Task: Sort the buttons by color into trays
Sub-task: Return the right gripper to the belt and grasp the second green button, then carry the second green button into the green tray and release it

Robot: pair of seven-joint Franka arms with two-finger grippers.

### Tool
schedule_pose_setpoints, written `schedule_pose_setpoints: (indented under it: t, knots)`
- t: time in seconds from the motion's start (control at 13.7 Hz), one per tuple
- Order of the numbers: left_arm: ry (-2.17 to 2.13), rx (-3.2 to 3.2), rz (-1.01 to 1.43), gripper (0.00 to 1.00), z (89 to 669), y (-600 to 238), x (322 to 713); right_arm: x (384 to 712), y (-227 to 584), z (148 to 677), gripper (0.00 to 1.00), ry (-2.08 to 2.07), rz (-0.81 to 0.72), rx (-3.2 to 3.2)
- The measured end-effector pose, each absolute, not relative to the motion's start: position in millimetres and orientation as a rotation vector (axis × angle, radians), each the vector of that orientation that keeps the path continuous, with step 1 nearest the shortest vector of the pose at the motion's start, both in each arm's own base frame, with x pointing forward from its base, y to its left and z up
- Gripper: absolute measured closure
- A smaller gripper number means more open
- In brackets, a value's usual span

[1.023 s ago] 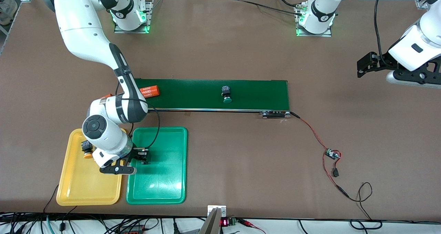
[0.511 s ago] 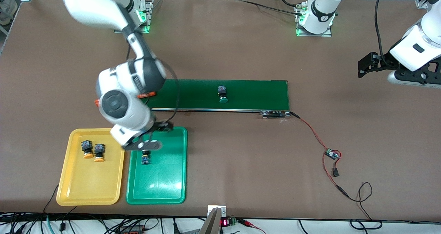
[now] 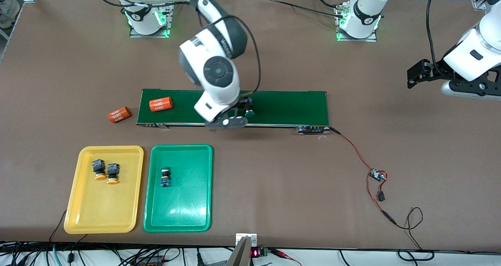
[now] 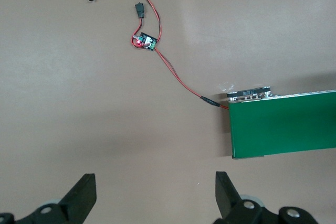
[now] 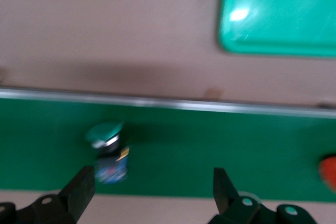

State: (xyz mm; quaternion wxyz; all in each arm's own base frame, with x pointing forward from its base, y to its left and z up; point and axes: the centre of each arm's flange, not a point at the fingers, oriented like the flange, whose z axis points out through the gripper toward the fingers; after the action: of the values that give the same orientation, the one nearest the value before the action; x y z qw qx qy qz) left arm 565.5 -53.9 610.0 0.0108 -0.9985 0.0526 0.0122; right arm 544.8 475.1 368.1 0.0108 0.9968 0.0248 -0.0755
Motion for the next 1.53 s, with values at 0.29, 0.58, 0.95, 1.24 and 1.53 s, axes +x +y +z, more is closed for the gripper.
schedule_pose_setpoints:
  t: [0.29,0.58,0.95,1.24,1.53]
  knots:
    - [0.165,-3.115,0.038,0.00,610,-54,565,532,485,358,0.00,0.057,-0.327,3.139]
    - [0.166,-3.115,0.039,0.00,610,-55,565,523,484,318,0.00,0.052,-0.351,3.118]
    - [0.165,-3.115,0.043,0.00,610,-54,565,513,483,281,0.00,0.048,-0.332,3.120]
    - [0.164,-3.115,0.048,0.00,609,-54,565,507,473,245,0.00,0.024,-0.319,3.116]
    - [0.164,-3.115,0.051,0.00,609,-54,565,515,461,240,0.25,-0.006,-0.307,3.110]
